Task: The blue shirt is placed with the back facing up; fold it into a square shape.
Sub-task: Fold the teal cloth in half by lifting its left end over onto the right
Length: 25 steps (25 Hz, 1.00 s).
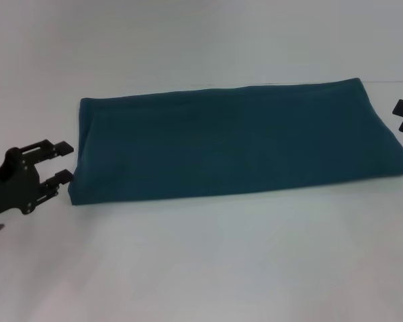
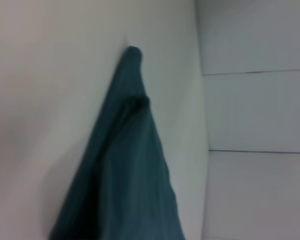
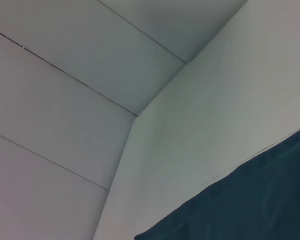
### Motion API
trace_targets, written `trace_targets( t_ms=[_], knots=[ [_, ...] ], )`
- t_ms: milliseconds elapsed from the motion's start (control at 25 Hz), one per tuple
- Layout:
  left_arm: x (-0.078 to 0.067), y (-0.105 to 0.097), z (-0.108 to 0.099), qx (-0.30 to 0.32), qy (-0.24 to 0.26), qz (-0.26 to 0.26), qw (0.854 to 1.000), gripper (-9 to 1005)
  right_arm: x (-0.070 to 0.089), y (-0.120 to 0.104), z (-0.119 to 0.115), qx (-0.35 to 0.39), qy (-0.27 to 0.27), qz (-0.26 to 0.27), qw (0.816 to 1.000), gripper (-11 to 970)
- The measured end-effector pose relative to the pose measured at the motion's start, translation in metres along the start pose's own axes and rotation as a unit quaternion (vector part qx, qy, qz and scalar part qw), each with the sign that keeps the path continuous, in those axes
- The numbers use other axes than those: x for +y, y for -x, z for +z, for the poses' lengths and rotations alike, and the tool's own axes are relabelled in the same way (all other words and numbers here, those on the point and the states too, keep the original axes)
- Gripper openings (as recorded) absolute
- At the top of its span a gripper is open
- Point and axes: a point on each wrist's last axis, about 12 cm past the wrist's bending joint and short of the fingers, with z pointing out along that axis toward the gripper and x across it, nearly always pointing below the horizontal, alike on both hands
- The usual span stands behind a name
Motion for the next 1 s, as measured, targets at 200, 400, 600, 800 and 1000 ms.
trace_targets(
  t_ms=[200,400,600,800,1000],
  knots=[
    [0.007,-0.002,0.01,-0.005,0.023,-0.013,1.0,565,-0.001,0.002,0.001,-0.003,-0.004,-0.006,1.0,687],
    [0.009,-0.001,0.026,-0.018,0.042,-0.011,0.999,565,-0.003,0.002,0.002,-0.008,-0.012,-0.004,1.0,688],
    [0.019,-0.002,0.037,-0.028,0.081,-0.008,0.996,561,-0.004,0.001,0.002,-0.009,-0.015,-0.002,1.0,688],
    [0.024,-0.002,0.035,-0.031,0.099,-0.009,0.995,559,-0.006,0.001,0.001,-0.009,-0.017,0.002,1.0,688],
    [0.017,0.001,0.025,-0.024,0.075,-0.009,0.997,558,-0.006,0.001,0.001,-0.01,-0.016,0.004,1.0,688]
  ],
)
